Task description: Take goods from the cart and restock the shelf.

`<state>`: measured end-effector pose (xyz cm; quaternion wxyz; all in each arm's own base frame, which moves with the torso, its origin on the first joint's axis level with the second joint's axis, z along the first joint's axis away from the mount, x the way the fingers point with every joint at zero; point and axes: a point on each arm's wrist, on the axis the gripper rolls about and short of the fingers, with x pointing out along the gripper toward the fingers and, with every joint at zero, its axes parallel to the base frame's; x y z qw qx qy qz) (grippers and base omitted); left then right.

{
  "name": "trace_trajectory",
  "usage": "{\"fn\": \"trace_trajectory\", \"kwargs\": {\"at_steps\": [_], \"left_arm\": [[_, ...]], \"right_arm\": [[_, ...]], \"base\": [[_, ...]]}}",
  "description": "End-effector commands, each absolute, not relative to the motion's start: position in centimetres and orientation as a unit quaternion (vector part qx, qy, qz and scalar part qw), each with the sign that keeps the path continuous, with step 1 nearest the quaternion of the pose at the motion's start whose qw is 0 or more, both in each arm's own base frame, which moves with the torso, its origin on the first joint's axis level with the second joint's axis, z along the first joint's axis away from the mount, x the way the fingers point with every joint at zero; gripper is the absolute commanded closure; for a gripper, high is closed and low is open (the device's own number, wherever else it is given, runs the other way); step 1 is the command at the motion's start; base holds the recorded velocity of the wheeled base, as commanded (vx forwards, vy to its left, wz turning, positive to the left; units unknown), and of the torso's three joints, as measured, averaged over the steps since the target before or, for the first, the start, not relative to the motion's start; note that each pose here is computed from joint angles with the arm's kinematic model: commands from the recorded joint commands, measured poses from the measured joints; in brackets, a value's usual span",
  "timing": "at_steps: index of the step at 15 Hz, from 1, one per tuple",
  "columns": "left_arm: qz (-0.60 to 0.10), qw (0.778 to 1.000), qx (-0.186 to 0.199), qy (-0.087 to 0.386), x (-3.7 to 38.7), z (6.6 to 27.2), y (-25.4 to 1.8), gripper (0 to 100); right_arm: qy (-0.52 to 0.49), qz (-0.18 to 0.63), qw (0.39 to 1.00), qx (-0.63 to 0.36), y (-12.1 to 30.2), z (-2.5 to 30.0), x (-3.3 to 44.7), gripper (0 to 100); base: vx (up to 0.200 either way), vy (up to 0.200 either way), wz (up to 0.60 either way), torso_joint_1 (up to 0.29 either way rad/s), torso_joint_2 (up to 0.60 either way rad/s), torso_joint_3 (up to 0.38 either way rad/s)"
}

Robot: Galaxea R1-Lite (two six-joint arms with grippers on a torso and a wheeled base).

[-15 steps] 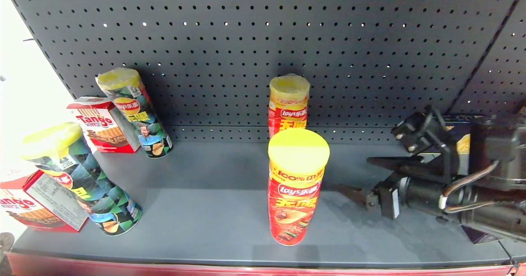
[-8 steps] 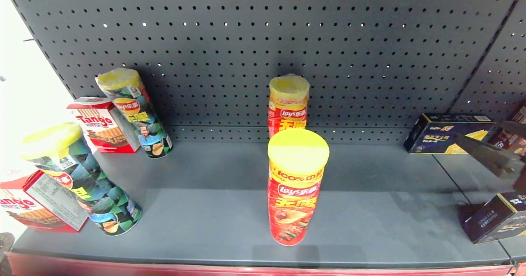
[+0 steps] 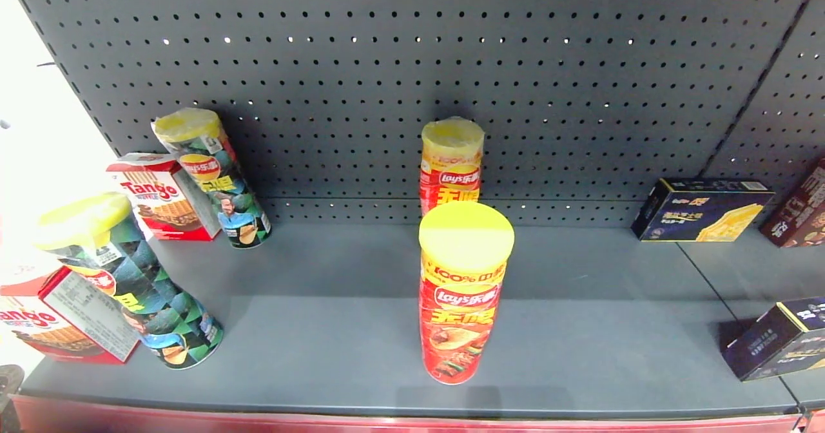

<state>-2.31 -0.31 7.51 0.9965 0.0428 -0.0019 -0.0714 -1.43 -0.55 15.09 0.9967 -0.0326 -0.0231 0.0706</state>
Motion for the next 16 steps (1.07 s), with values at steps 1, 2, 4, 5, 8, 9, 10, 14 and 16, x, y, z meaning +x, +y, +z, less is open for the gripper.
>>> {"fn": "trace_trajectory", "kwargs": {"at_steps": [1, 2, 4, 5, 8, 9, 10, 14, 16], "left_arm": [[-0.071, 0.997, 0.043, -0.001, -2.3, 7.5, -0.3, 0], [-0.071, 0.997, 0.043, -0.001, -2.3, 7.5, -0.3, 0], [-0.071, 0.997, 0.043, -0.002, -2.3, 7.5, -0.3, 0], [-0.071, 0.997, 0.043, -0.002, -2.3, 7.5, -0.3, 0], [-0.071, 0.997, 0.043, -0.002, -2.3, 7.5, -0.3, 0], [-0.071, 0.997, 0.043, -0.002, -2.3, 7.5, -0.3, 0], [-0.071, 0.997, 0.043, -0.002, -2.3, 7.5, -0.3, 0], [-0.071, 0.997, 0.042, -0.001, -2.3, 7.5, -0.3, 0], [-0.071, 0.997, 0.042, -0.001, -2.3, 7.5, -0.3, 0]], "right_arm": [[-0.013, 0.067, 0.998, 0.003, -0.7, 10.8, -2.2, 0], [-0.005, 0.07, 0.998, 0.005, -0.5, 8.8, -1.5, 0], [0.014, 0.082, 0.997, 0.006, -0.5, 8.4, -1.5, 0], [0.012, 0.141, 0.99, -0.003, -0.2, 8.4, -1.6, 0], [0.014, 0.13, 0.991, -0.027, -0.2, 8.4, -1.5, 0], [0.033, 0.082, 0.996, -0.019, -0.4, 8.0, -1.5, 0], [0.052, 0.058, 0.997, -0.008, -0.5, 7.7, -1.5, 0], [0.048, 0.064, 0.997, -0.011, -0.4, 7.7, -1.5, 0], [0.051, 0.061, 0.997, -0.011, -0.4, 7.8, -1.5, 0]], "base": [[0.0, 0.0, 0.0, 0.0, 0.0, 0.0], [0.0, 0.0, 0.0, 0.0, 0.0, 0.0], [0.0, 0.0, 0.0, 0.0, 0.0, 0.0], [0.0, 0.0, 0.0, 0.0, 0.0, 0.0], [0.0, 0.0, 0.0, 0.0, 0.0, 0.0], [0.0, 0.0, 0.0, 0.0, 0.0, 0.0], [0.0, 0.0, 0.0, 0.0, 0.0, 0.0], [0.0, 0.0, 0.0, 0.0, 0.0, 0.0], [0.0, 0.0, 0.0, 0.0, 0.0, 0.0]]}}
